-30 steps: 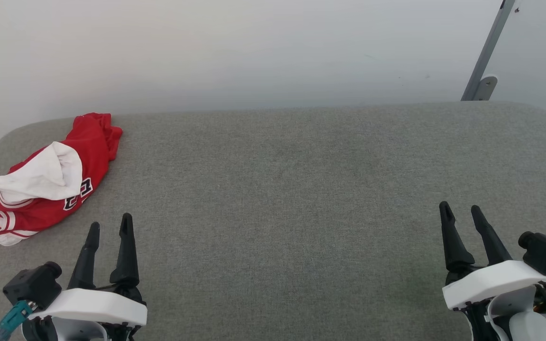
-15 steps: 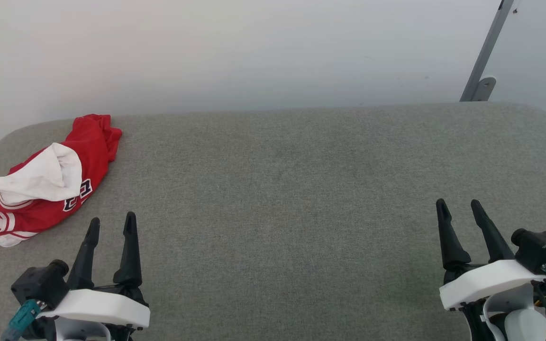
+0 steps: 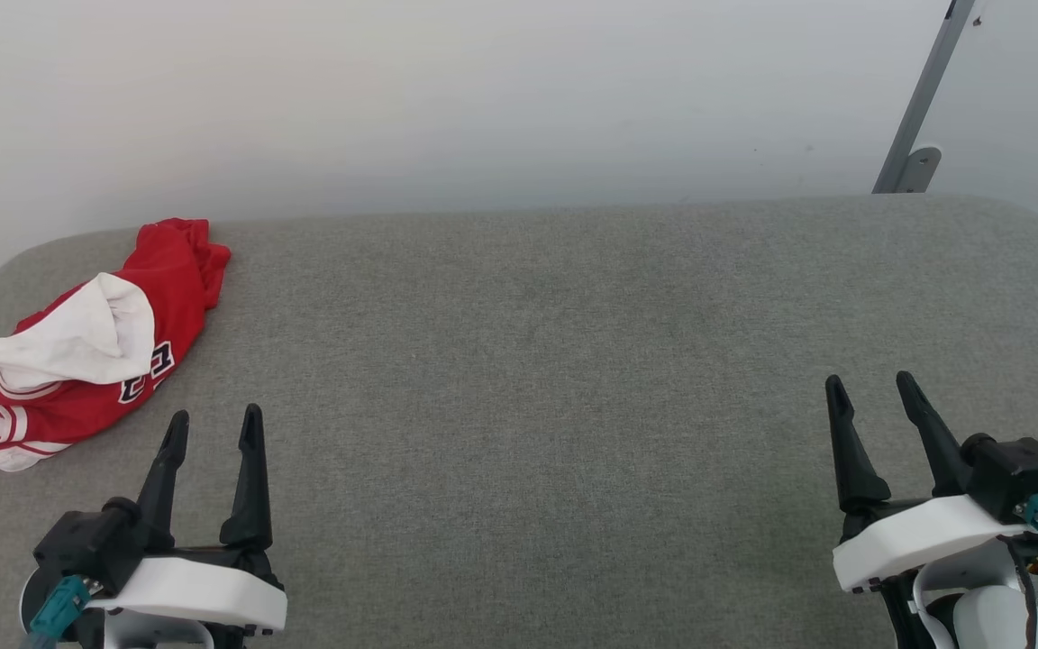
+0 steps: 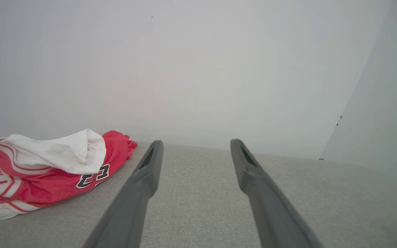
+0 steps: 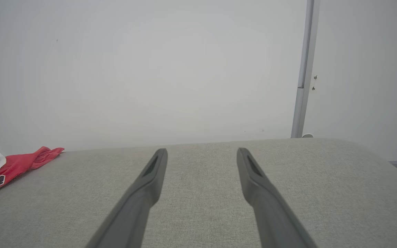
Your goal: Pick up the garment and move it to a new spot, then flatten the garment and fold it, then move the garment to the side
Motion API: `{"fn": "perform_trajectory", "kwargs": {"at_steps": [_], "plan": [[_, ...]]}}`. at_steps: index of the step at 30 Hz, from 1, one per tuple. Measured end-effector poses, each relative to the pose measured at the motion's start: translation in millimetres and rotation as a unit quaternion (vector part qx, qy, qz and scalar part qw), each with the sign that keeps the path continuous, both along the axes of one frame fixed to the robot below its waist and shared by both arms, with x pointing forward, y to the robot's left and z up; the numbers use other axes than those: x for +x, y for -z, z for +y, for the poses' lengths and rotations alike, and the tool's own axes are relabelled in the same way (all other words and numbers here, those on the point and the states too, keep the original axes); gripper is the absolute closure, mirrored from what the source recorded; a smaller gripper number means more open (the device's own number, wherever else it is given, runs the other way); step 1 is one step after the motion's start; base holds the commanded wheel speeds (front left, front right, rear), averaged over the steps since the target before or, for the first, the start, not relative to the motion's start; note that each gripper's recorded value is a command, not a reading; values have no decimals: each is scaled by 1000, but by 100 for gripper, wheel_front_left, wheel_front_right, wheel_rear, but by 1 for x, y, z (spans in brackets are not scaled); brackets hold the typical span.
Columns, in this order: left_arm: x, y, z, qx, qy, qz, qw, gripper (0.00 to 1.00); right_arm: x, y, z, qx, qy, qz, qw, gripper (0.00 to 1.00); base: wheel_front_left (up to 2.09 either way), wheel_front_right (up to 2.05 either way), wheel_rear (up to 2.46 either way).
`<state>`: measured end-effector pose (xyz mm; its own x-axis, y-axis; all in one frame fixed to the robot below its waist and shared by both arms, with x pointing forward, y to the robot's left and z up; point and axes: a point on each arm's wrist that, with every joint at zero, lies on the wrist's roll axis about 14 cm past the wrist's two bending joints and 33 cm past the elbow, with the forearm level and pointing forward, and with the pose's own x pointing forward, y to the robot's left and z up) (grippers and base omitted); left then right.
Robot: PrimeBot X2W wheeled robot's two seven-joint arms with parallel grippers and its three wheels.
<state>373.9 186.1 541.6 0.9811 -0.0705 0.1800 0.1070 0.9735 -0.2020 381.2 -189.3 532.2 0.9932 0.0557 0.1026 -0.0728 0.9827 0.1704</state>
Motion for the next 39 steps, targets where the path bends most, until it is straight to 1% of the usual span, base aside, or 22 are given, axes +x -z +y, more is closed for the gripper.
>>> {"fn": "perform_trajectory", "kwargs": {"at_steps": [12, 27, 33, 39], "plan": [[-1, -3, -3, 41, 4, -12, 999, 0, 0, -4, 1, -39, -1, -11, 999, 0, 0, 0, 0], [-1, 0, 0, 42, 0, -8, 999, 0, 1, -5, 1, -42, -1, -13, 999, 0, 0, 0, 0], [-8, 3, 22, 32, -33, -1, 999, 0, 8, -6, 18, -46, -27, -14, 998, 0, 0, 0, 0], [-24, 1, 55, 24, -83, -2, 996, 0, 18, -9, 51, -49, -73, -18, 996, 0, 0, 0, 0]]}}
